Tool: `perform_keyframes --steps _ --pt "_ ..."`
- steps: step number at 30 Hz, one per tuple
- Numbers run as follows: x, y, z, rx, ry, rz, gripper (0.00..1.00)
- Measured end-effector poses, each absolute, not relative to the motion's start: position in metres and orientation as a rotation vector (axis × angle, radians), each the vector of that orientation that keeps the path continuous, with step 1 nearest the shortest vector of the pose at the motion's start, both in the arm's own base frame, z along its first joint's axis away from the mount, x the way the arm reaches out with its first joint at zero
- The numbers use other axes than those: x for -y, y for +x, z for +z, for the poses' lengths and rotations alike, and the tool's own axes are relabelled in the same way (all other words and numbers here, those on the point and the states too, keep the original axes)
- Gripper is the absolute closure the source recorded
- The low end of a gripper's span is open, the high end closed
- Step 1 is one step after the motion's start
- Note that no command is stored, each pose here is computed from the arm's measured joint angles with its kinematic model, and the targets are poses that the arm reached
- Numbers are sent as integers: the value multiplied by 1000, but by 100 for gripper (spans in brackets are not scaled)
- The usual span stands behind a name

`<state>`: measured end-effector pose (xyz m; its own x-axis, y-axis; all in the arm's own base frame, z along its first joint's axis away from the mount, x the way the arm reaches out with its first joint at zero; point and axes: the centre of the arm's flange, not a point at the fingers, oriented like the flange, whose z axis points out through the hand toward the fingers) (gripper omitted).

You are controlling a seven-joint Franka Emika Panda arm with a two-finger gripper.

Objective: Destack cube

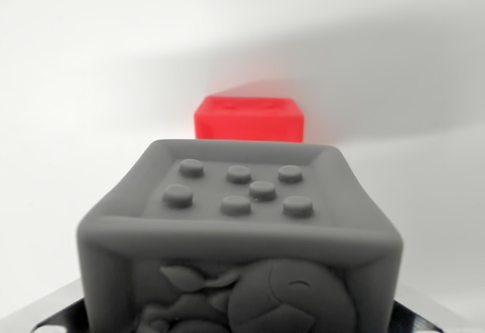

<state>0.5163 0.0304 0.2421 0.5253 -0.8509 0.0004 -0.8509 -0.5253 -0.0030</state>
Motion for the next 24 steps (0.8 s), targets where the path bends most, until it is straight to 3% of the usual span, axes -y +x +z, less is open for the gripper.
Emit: perform_keyframes --steps 7,10,16,24 --pt "-30 516 263 -1529 -2741 -2 100" --pt "-30 515 270 -1531 -2737 -10 100" --pt "-26 506 260 -1556 -2732 7 100" --pt "-20 493 254 -1587 -2714 6 100"
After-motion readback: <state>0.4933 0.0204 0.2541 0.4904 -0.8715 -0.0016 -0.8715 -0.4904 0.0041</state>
